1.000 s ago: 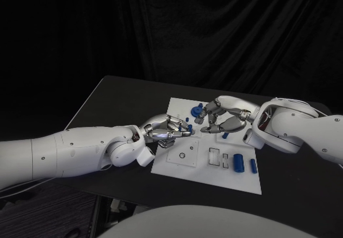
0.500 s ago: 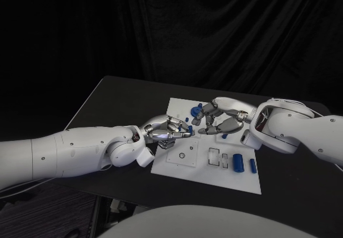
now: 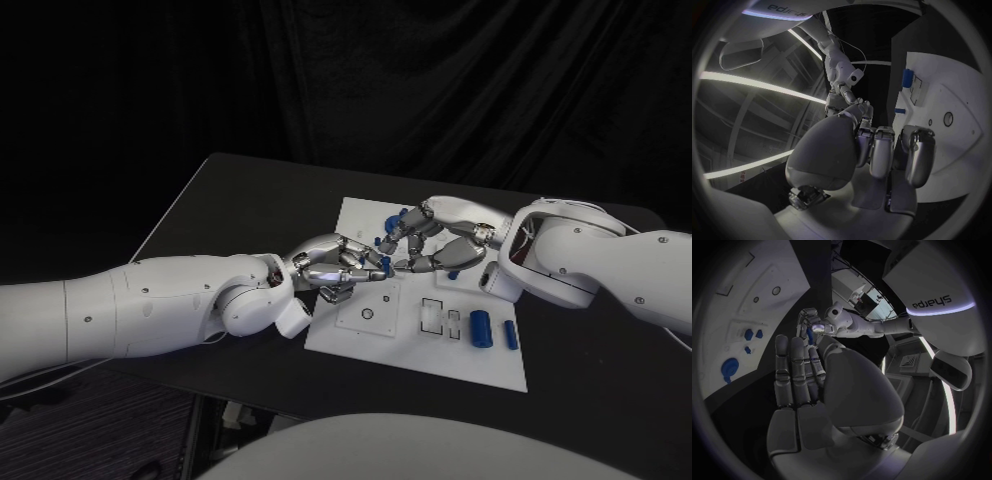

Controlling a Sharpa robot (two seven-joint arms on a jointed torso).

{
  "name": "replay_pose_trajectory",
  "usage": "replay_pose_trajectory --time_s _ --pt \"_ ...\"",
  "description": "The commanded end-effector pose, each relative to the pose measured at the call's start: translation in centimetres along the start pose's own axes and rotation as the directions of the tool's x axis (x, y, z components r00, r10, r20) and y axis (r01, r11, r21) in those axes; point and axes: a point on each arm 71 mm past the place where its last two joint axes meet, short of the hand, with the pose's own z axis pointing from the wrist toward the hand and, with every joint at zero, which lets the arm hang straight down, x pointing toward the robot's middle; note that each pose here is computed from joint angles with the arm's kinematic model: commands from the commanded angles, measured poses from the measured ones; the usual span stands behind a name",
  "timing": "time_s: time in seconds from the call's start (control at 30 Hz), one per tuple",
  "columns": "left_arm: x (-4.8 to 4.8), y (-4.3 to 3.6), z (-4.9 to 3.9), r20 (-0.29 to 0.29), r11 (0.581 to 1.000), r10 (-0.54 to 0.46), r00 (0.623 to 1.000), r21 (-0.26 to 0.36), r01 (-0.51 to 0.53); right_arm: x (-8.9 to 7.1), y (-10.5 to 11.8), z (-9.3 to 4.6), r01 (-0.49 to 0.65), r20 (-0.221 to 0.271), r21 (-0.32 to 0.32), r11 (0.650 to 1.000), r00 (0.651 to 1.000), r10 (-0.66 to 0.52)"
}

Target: Assemble the parts on the task board

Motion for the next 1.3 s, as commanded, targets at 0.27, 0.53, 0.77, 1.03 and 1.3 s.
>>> replay_pose_trajectory --time_s 0.27,0.53,0.77,1.03,1.3 --pt "0.32 -0.03 0.12 -0.030 1.000 -0.020 0.999 -0.010 0.020 0.65 0.05 0.32 -0.036 -0.071 0.002 0.999 0.997 0.036" --pt "0.36 -0.03 0.12 -0.033 1.000 -0.022 0.999 -0.011 0.022 0.90 -0.20 0.47 -0.042 -0.109 0.034 0.999 0.993 0.045" --pt "0.42 -0.03 0.12 -0.039 1.000 -0.024 0.999 -0.012 0.024 0.88 -0.42 0.57 -0.040 -0.116 0.053 0.998 0.992 0.046" --pt "0.47 -0.02 0.12 -0.046 1.000 -0.027 0.999 -0.013 0.027 0.81 -0.58 0.53 -0.032 -0.113 0.064 0.997 0.993 0.039" --pt "0.53 -0.02 0.16 -0.051 0.999 -0.030 0.998 -0.013 0.029 0.70 -0.62 0.51 -0.026 -0.099 0.066 0.997 0.995 0.033"
